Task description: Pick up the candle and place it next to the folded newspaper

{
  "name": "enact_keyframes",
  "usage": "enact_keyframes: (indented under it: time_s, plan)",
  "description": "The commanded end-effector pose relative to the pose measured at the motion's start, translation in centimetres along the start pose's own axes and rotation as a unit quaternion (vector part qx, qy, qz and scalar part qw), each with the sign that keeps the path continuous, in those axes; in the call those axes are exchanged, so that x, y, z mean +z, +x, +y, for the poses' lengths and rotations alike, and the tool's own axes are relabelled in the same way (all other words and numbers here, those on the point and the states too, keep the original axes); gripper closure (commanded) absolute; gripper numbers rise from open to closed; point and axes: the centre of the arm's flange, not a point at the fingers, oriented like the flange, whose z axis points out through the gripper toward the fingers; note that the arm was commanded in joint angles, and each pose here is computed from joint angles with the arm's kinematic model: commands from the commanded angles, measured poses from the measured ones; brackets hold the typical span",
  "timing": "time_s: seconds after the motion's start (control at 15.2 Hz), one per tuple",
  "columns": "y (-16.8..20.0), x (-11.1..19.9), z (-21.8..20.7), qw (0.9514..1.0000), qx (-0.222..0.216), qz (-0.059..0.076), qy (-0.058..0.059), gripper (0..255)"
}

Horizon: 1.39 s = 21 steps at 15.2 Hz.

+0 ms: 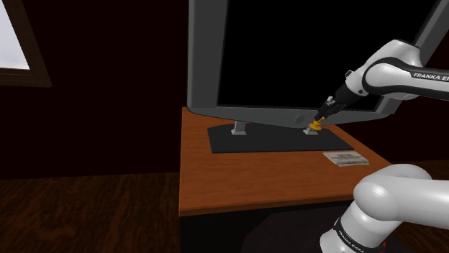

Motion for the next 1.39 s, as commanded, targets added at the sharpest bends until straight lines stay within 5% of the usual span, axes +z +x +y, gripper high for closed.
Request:
enact_keyframes:
  time_s: [0.0, 0.46, 1.32]
  plan:
    - [-0.8, -0.6, 2.3, 1.0, -0.001, 0.0, 0.0, 255]
    - [-4.0, -2.8, 11.1, 1.0, -0.001, 0.0, 0.0, 255]
    - [-6.9, 3.5, 11.5, 1.0, -0.001, 0.0, 0.0, 255]
